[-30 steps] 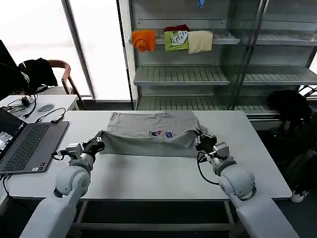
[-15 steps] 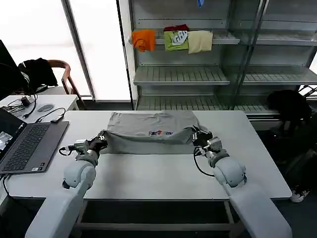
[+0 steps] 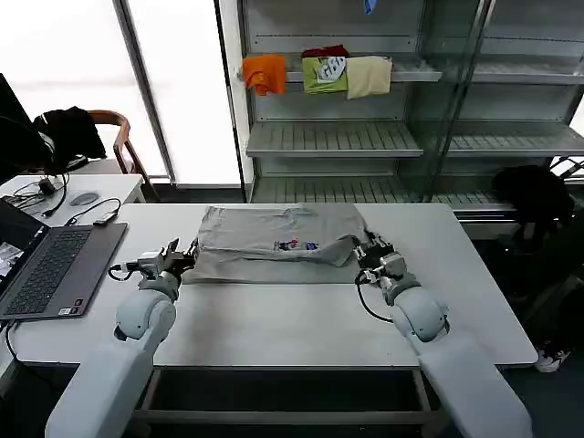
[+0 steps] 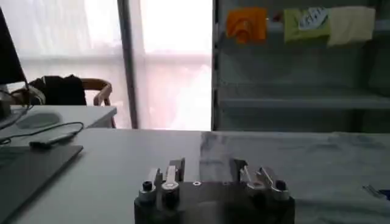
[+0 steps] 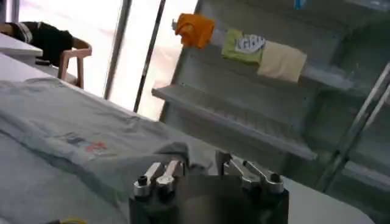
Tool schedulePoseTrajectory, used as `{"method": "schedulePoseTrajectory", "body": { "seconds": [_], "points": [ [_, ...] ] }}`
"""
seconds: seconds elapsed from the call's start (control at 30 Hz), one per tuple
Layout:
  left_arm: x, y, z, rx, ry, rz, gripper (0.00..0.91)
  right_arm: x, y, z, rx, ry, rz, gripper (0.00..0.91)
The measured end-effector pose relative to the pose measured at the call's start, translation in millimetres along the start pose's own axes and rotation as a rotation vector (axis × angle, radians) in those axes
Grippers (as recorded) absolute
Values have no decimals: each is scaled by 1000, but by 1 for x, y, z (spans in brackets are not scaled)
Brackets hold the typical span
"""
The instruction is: Fold and organize the clothes.
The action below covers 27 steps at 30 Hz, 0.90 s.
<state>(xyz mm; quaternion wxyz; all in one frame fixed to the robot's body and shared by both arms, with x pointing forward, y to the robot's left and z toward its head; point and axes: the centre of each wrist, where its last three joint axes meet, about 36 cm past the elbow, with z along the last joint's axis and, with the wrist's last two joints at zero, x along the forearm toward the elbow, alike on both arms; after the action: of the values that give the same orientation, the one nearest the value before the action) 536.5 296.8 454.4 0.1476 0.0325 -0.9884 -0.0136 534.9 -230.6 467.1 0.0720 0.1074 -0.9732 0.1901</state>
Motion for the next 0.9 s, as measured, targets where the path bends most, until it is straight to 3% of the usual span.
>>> {"method": "schedulePoseTrajectory", "body": {
  "seconds": [0.43, 0.9],
  "points": [
    [40, 14, -5, -35, 1, 42, 907, 49, -18, -2, -24, -26, 19, 907],
    [62, 19, 21, 15, 71, 133, 907, 93, -3, 37, -166, 117, -35, 907]
  ]
}}
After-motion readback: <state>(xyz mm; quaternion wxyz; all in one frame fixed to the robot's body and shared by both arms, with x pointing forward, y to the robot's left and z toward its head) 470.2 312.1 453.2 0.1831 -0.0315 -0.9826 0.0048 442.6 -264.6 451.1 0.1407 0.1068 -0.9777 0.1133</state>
